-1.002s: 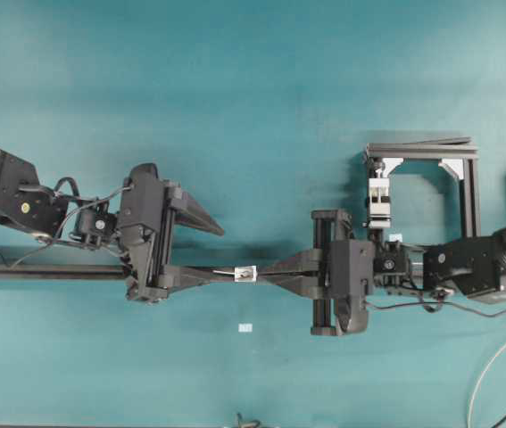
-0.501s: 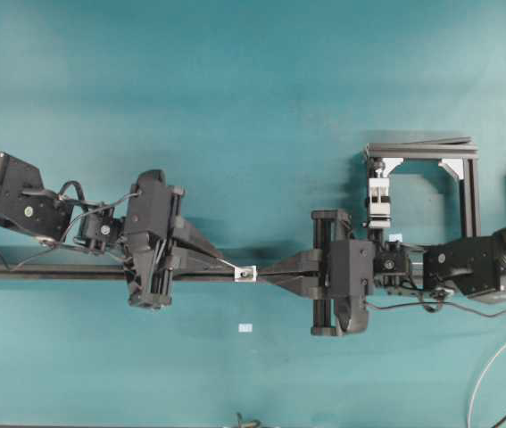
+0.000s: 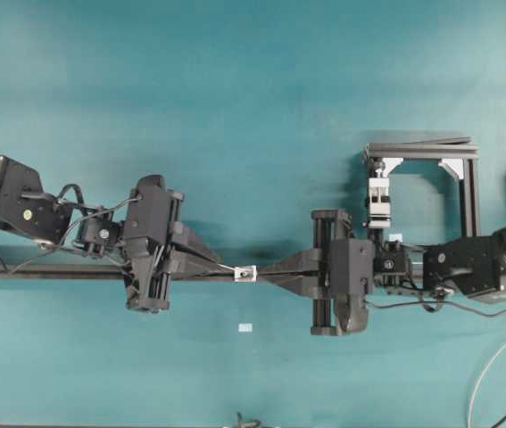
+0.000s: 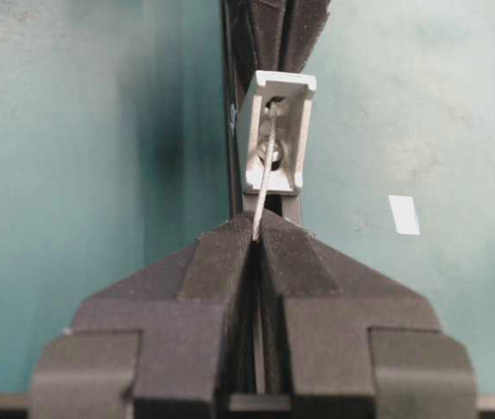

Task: Insert the wire through the hole in the metal fitting marked with a red label.
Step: 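Open the right gripper to release the wire, then pull the wire leftward through the hole with the left gripper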

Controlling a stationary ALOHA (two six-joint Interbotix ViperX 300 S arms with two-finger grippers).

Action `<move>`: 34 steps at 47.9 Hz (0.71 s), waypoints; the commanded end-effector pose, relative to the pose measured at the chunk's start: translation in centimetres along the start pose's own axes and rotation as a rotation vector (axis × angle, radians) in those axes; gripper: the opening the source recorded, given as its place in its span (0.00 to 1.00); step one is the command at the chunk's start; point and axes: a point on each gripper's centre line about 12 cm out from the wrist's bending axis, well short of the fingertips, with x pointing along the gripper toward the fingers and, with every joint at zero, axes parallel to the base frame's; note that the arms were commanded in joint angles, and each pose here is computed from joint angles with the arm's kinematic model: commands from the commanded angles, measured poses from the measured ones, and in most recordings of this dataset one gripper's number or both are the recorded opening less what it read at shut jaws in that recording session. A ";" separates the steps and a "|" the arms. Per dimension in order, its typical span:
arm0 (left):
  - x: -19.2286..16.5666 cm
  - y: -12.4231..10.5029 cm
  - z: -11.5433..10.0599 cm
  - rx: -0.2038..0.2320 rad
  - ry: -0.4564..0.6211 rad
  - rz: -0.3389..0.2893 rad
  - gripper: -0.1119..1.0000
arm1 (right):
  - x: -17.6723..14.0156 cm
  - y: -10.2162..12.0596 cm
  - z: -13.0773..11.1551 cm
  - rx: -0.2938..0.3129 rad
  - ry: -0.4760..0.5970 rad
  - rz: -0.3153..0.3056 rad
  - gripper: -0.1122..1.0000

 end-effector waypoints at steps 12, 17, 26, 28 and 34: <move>-0.1 -0.5 1.3 0.003 -0.033 -0.014 0.01 | -0.3 0.1 1.5 0.018 -0.037 0.006 0.18; -0.1 -0.5 1.2 0.003 -0.030 -0.014 0.01 | -0.6 0.1 1.8 0.018 -0.043 0.009 0.40; -0.3 -0.4 1.1 0.003 -0.021 -0.012 0.01 | -1.4 -0.3 1.5 0.012 -0.033 0.005 0.89; -0.4 -0.4 0.9 0.004 -0.015 -0.010 0.01 | -1.5 -0.4 1.5 0.012 -0.032 0.005 0.93; -0.8 -0.4 1.0 0.005 -0.004 -0.009 0.01 | -2.1 -0.6 1.6 0.011 -0.033 0.005 0.92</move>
